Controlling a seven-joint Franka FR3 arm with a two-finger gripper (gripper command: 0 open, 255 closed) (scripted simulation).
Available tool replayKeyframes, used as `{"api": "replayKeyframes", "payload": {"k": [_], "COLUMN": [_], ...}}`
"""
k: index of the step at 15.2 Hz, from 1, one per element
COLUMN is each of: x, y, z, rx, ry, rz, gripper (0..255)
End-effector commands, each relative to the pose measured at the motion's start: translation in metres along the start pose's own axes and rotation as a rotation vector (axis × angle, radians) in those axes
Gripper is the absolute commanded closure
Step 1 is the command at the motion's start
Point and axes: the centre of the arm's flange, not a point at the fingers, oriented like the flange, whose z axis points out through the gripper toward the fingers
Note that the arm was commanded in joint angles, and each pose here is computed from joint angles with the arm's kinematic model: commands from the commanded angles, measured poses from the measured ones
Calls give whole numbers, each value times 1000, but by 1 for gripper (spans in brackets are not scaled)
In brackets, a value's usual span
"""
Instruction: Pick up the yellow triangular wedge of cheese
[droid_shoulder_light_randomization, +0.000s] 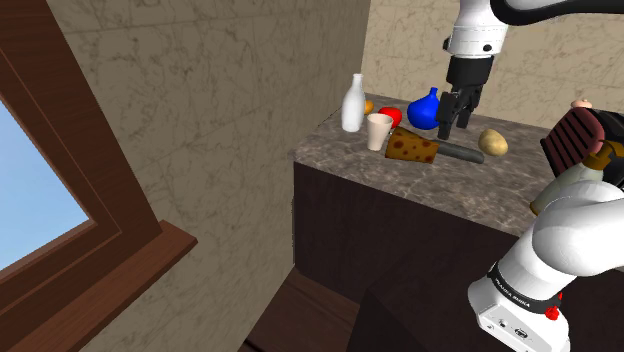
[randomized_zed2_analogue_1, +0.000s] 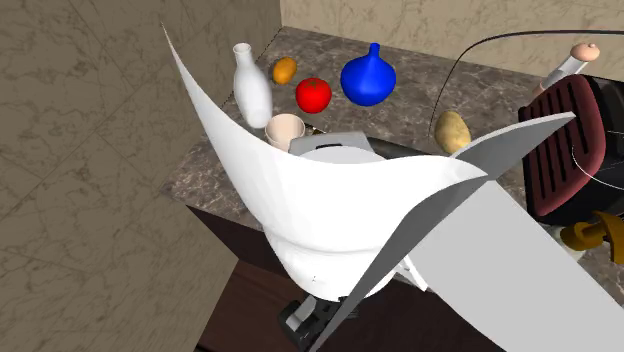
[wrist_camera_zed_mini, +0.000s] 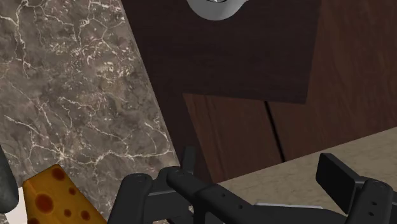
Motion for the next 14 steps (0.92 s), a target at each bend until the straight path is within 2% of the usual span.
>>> {"api": "replayKeyframes", "payload": {"k": [1,14], "x": [0,73], "y": [0,131], "z": [0,74], "rx": [0,3], "ry": [0,76], "rz": [0,-67], "gripper": [0,0]}}
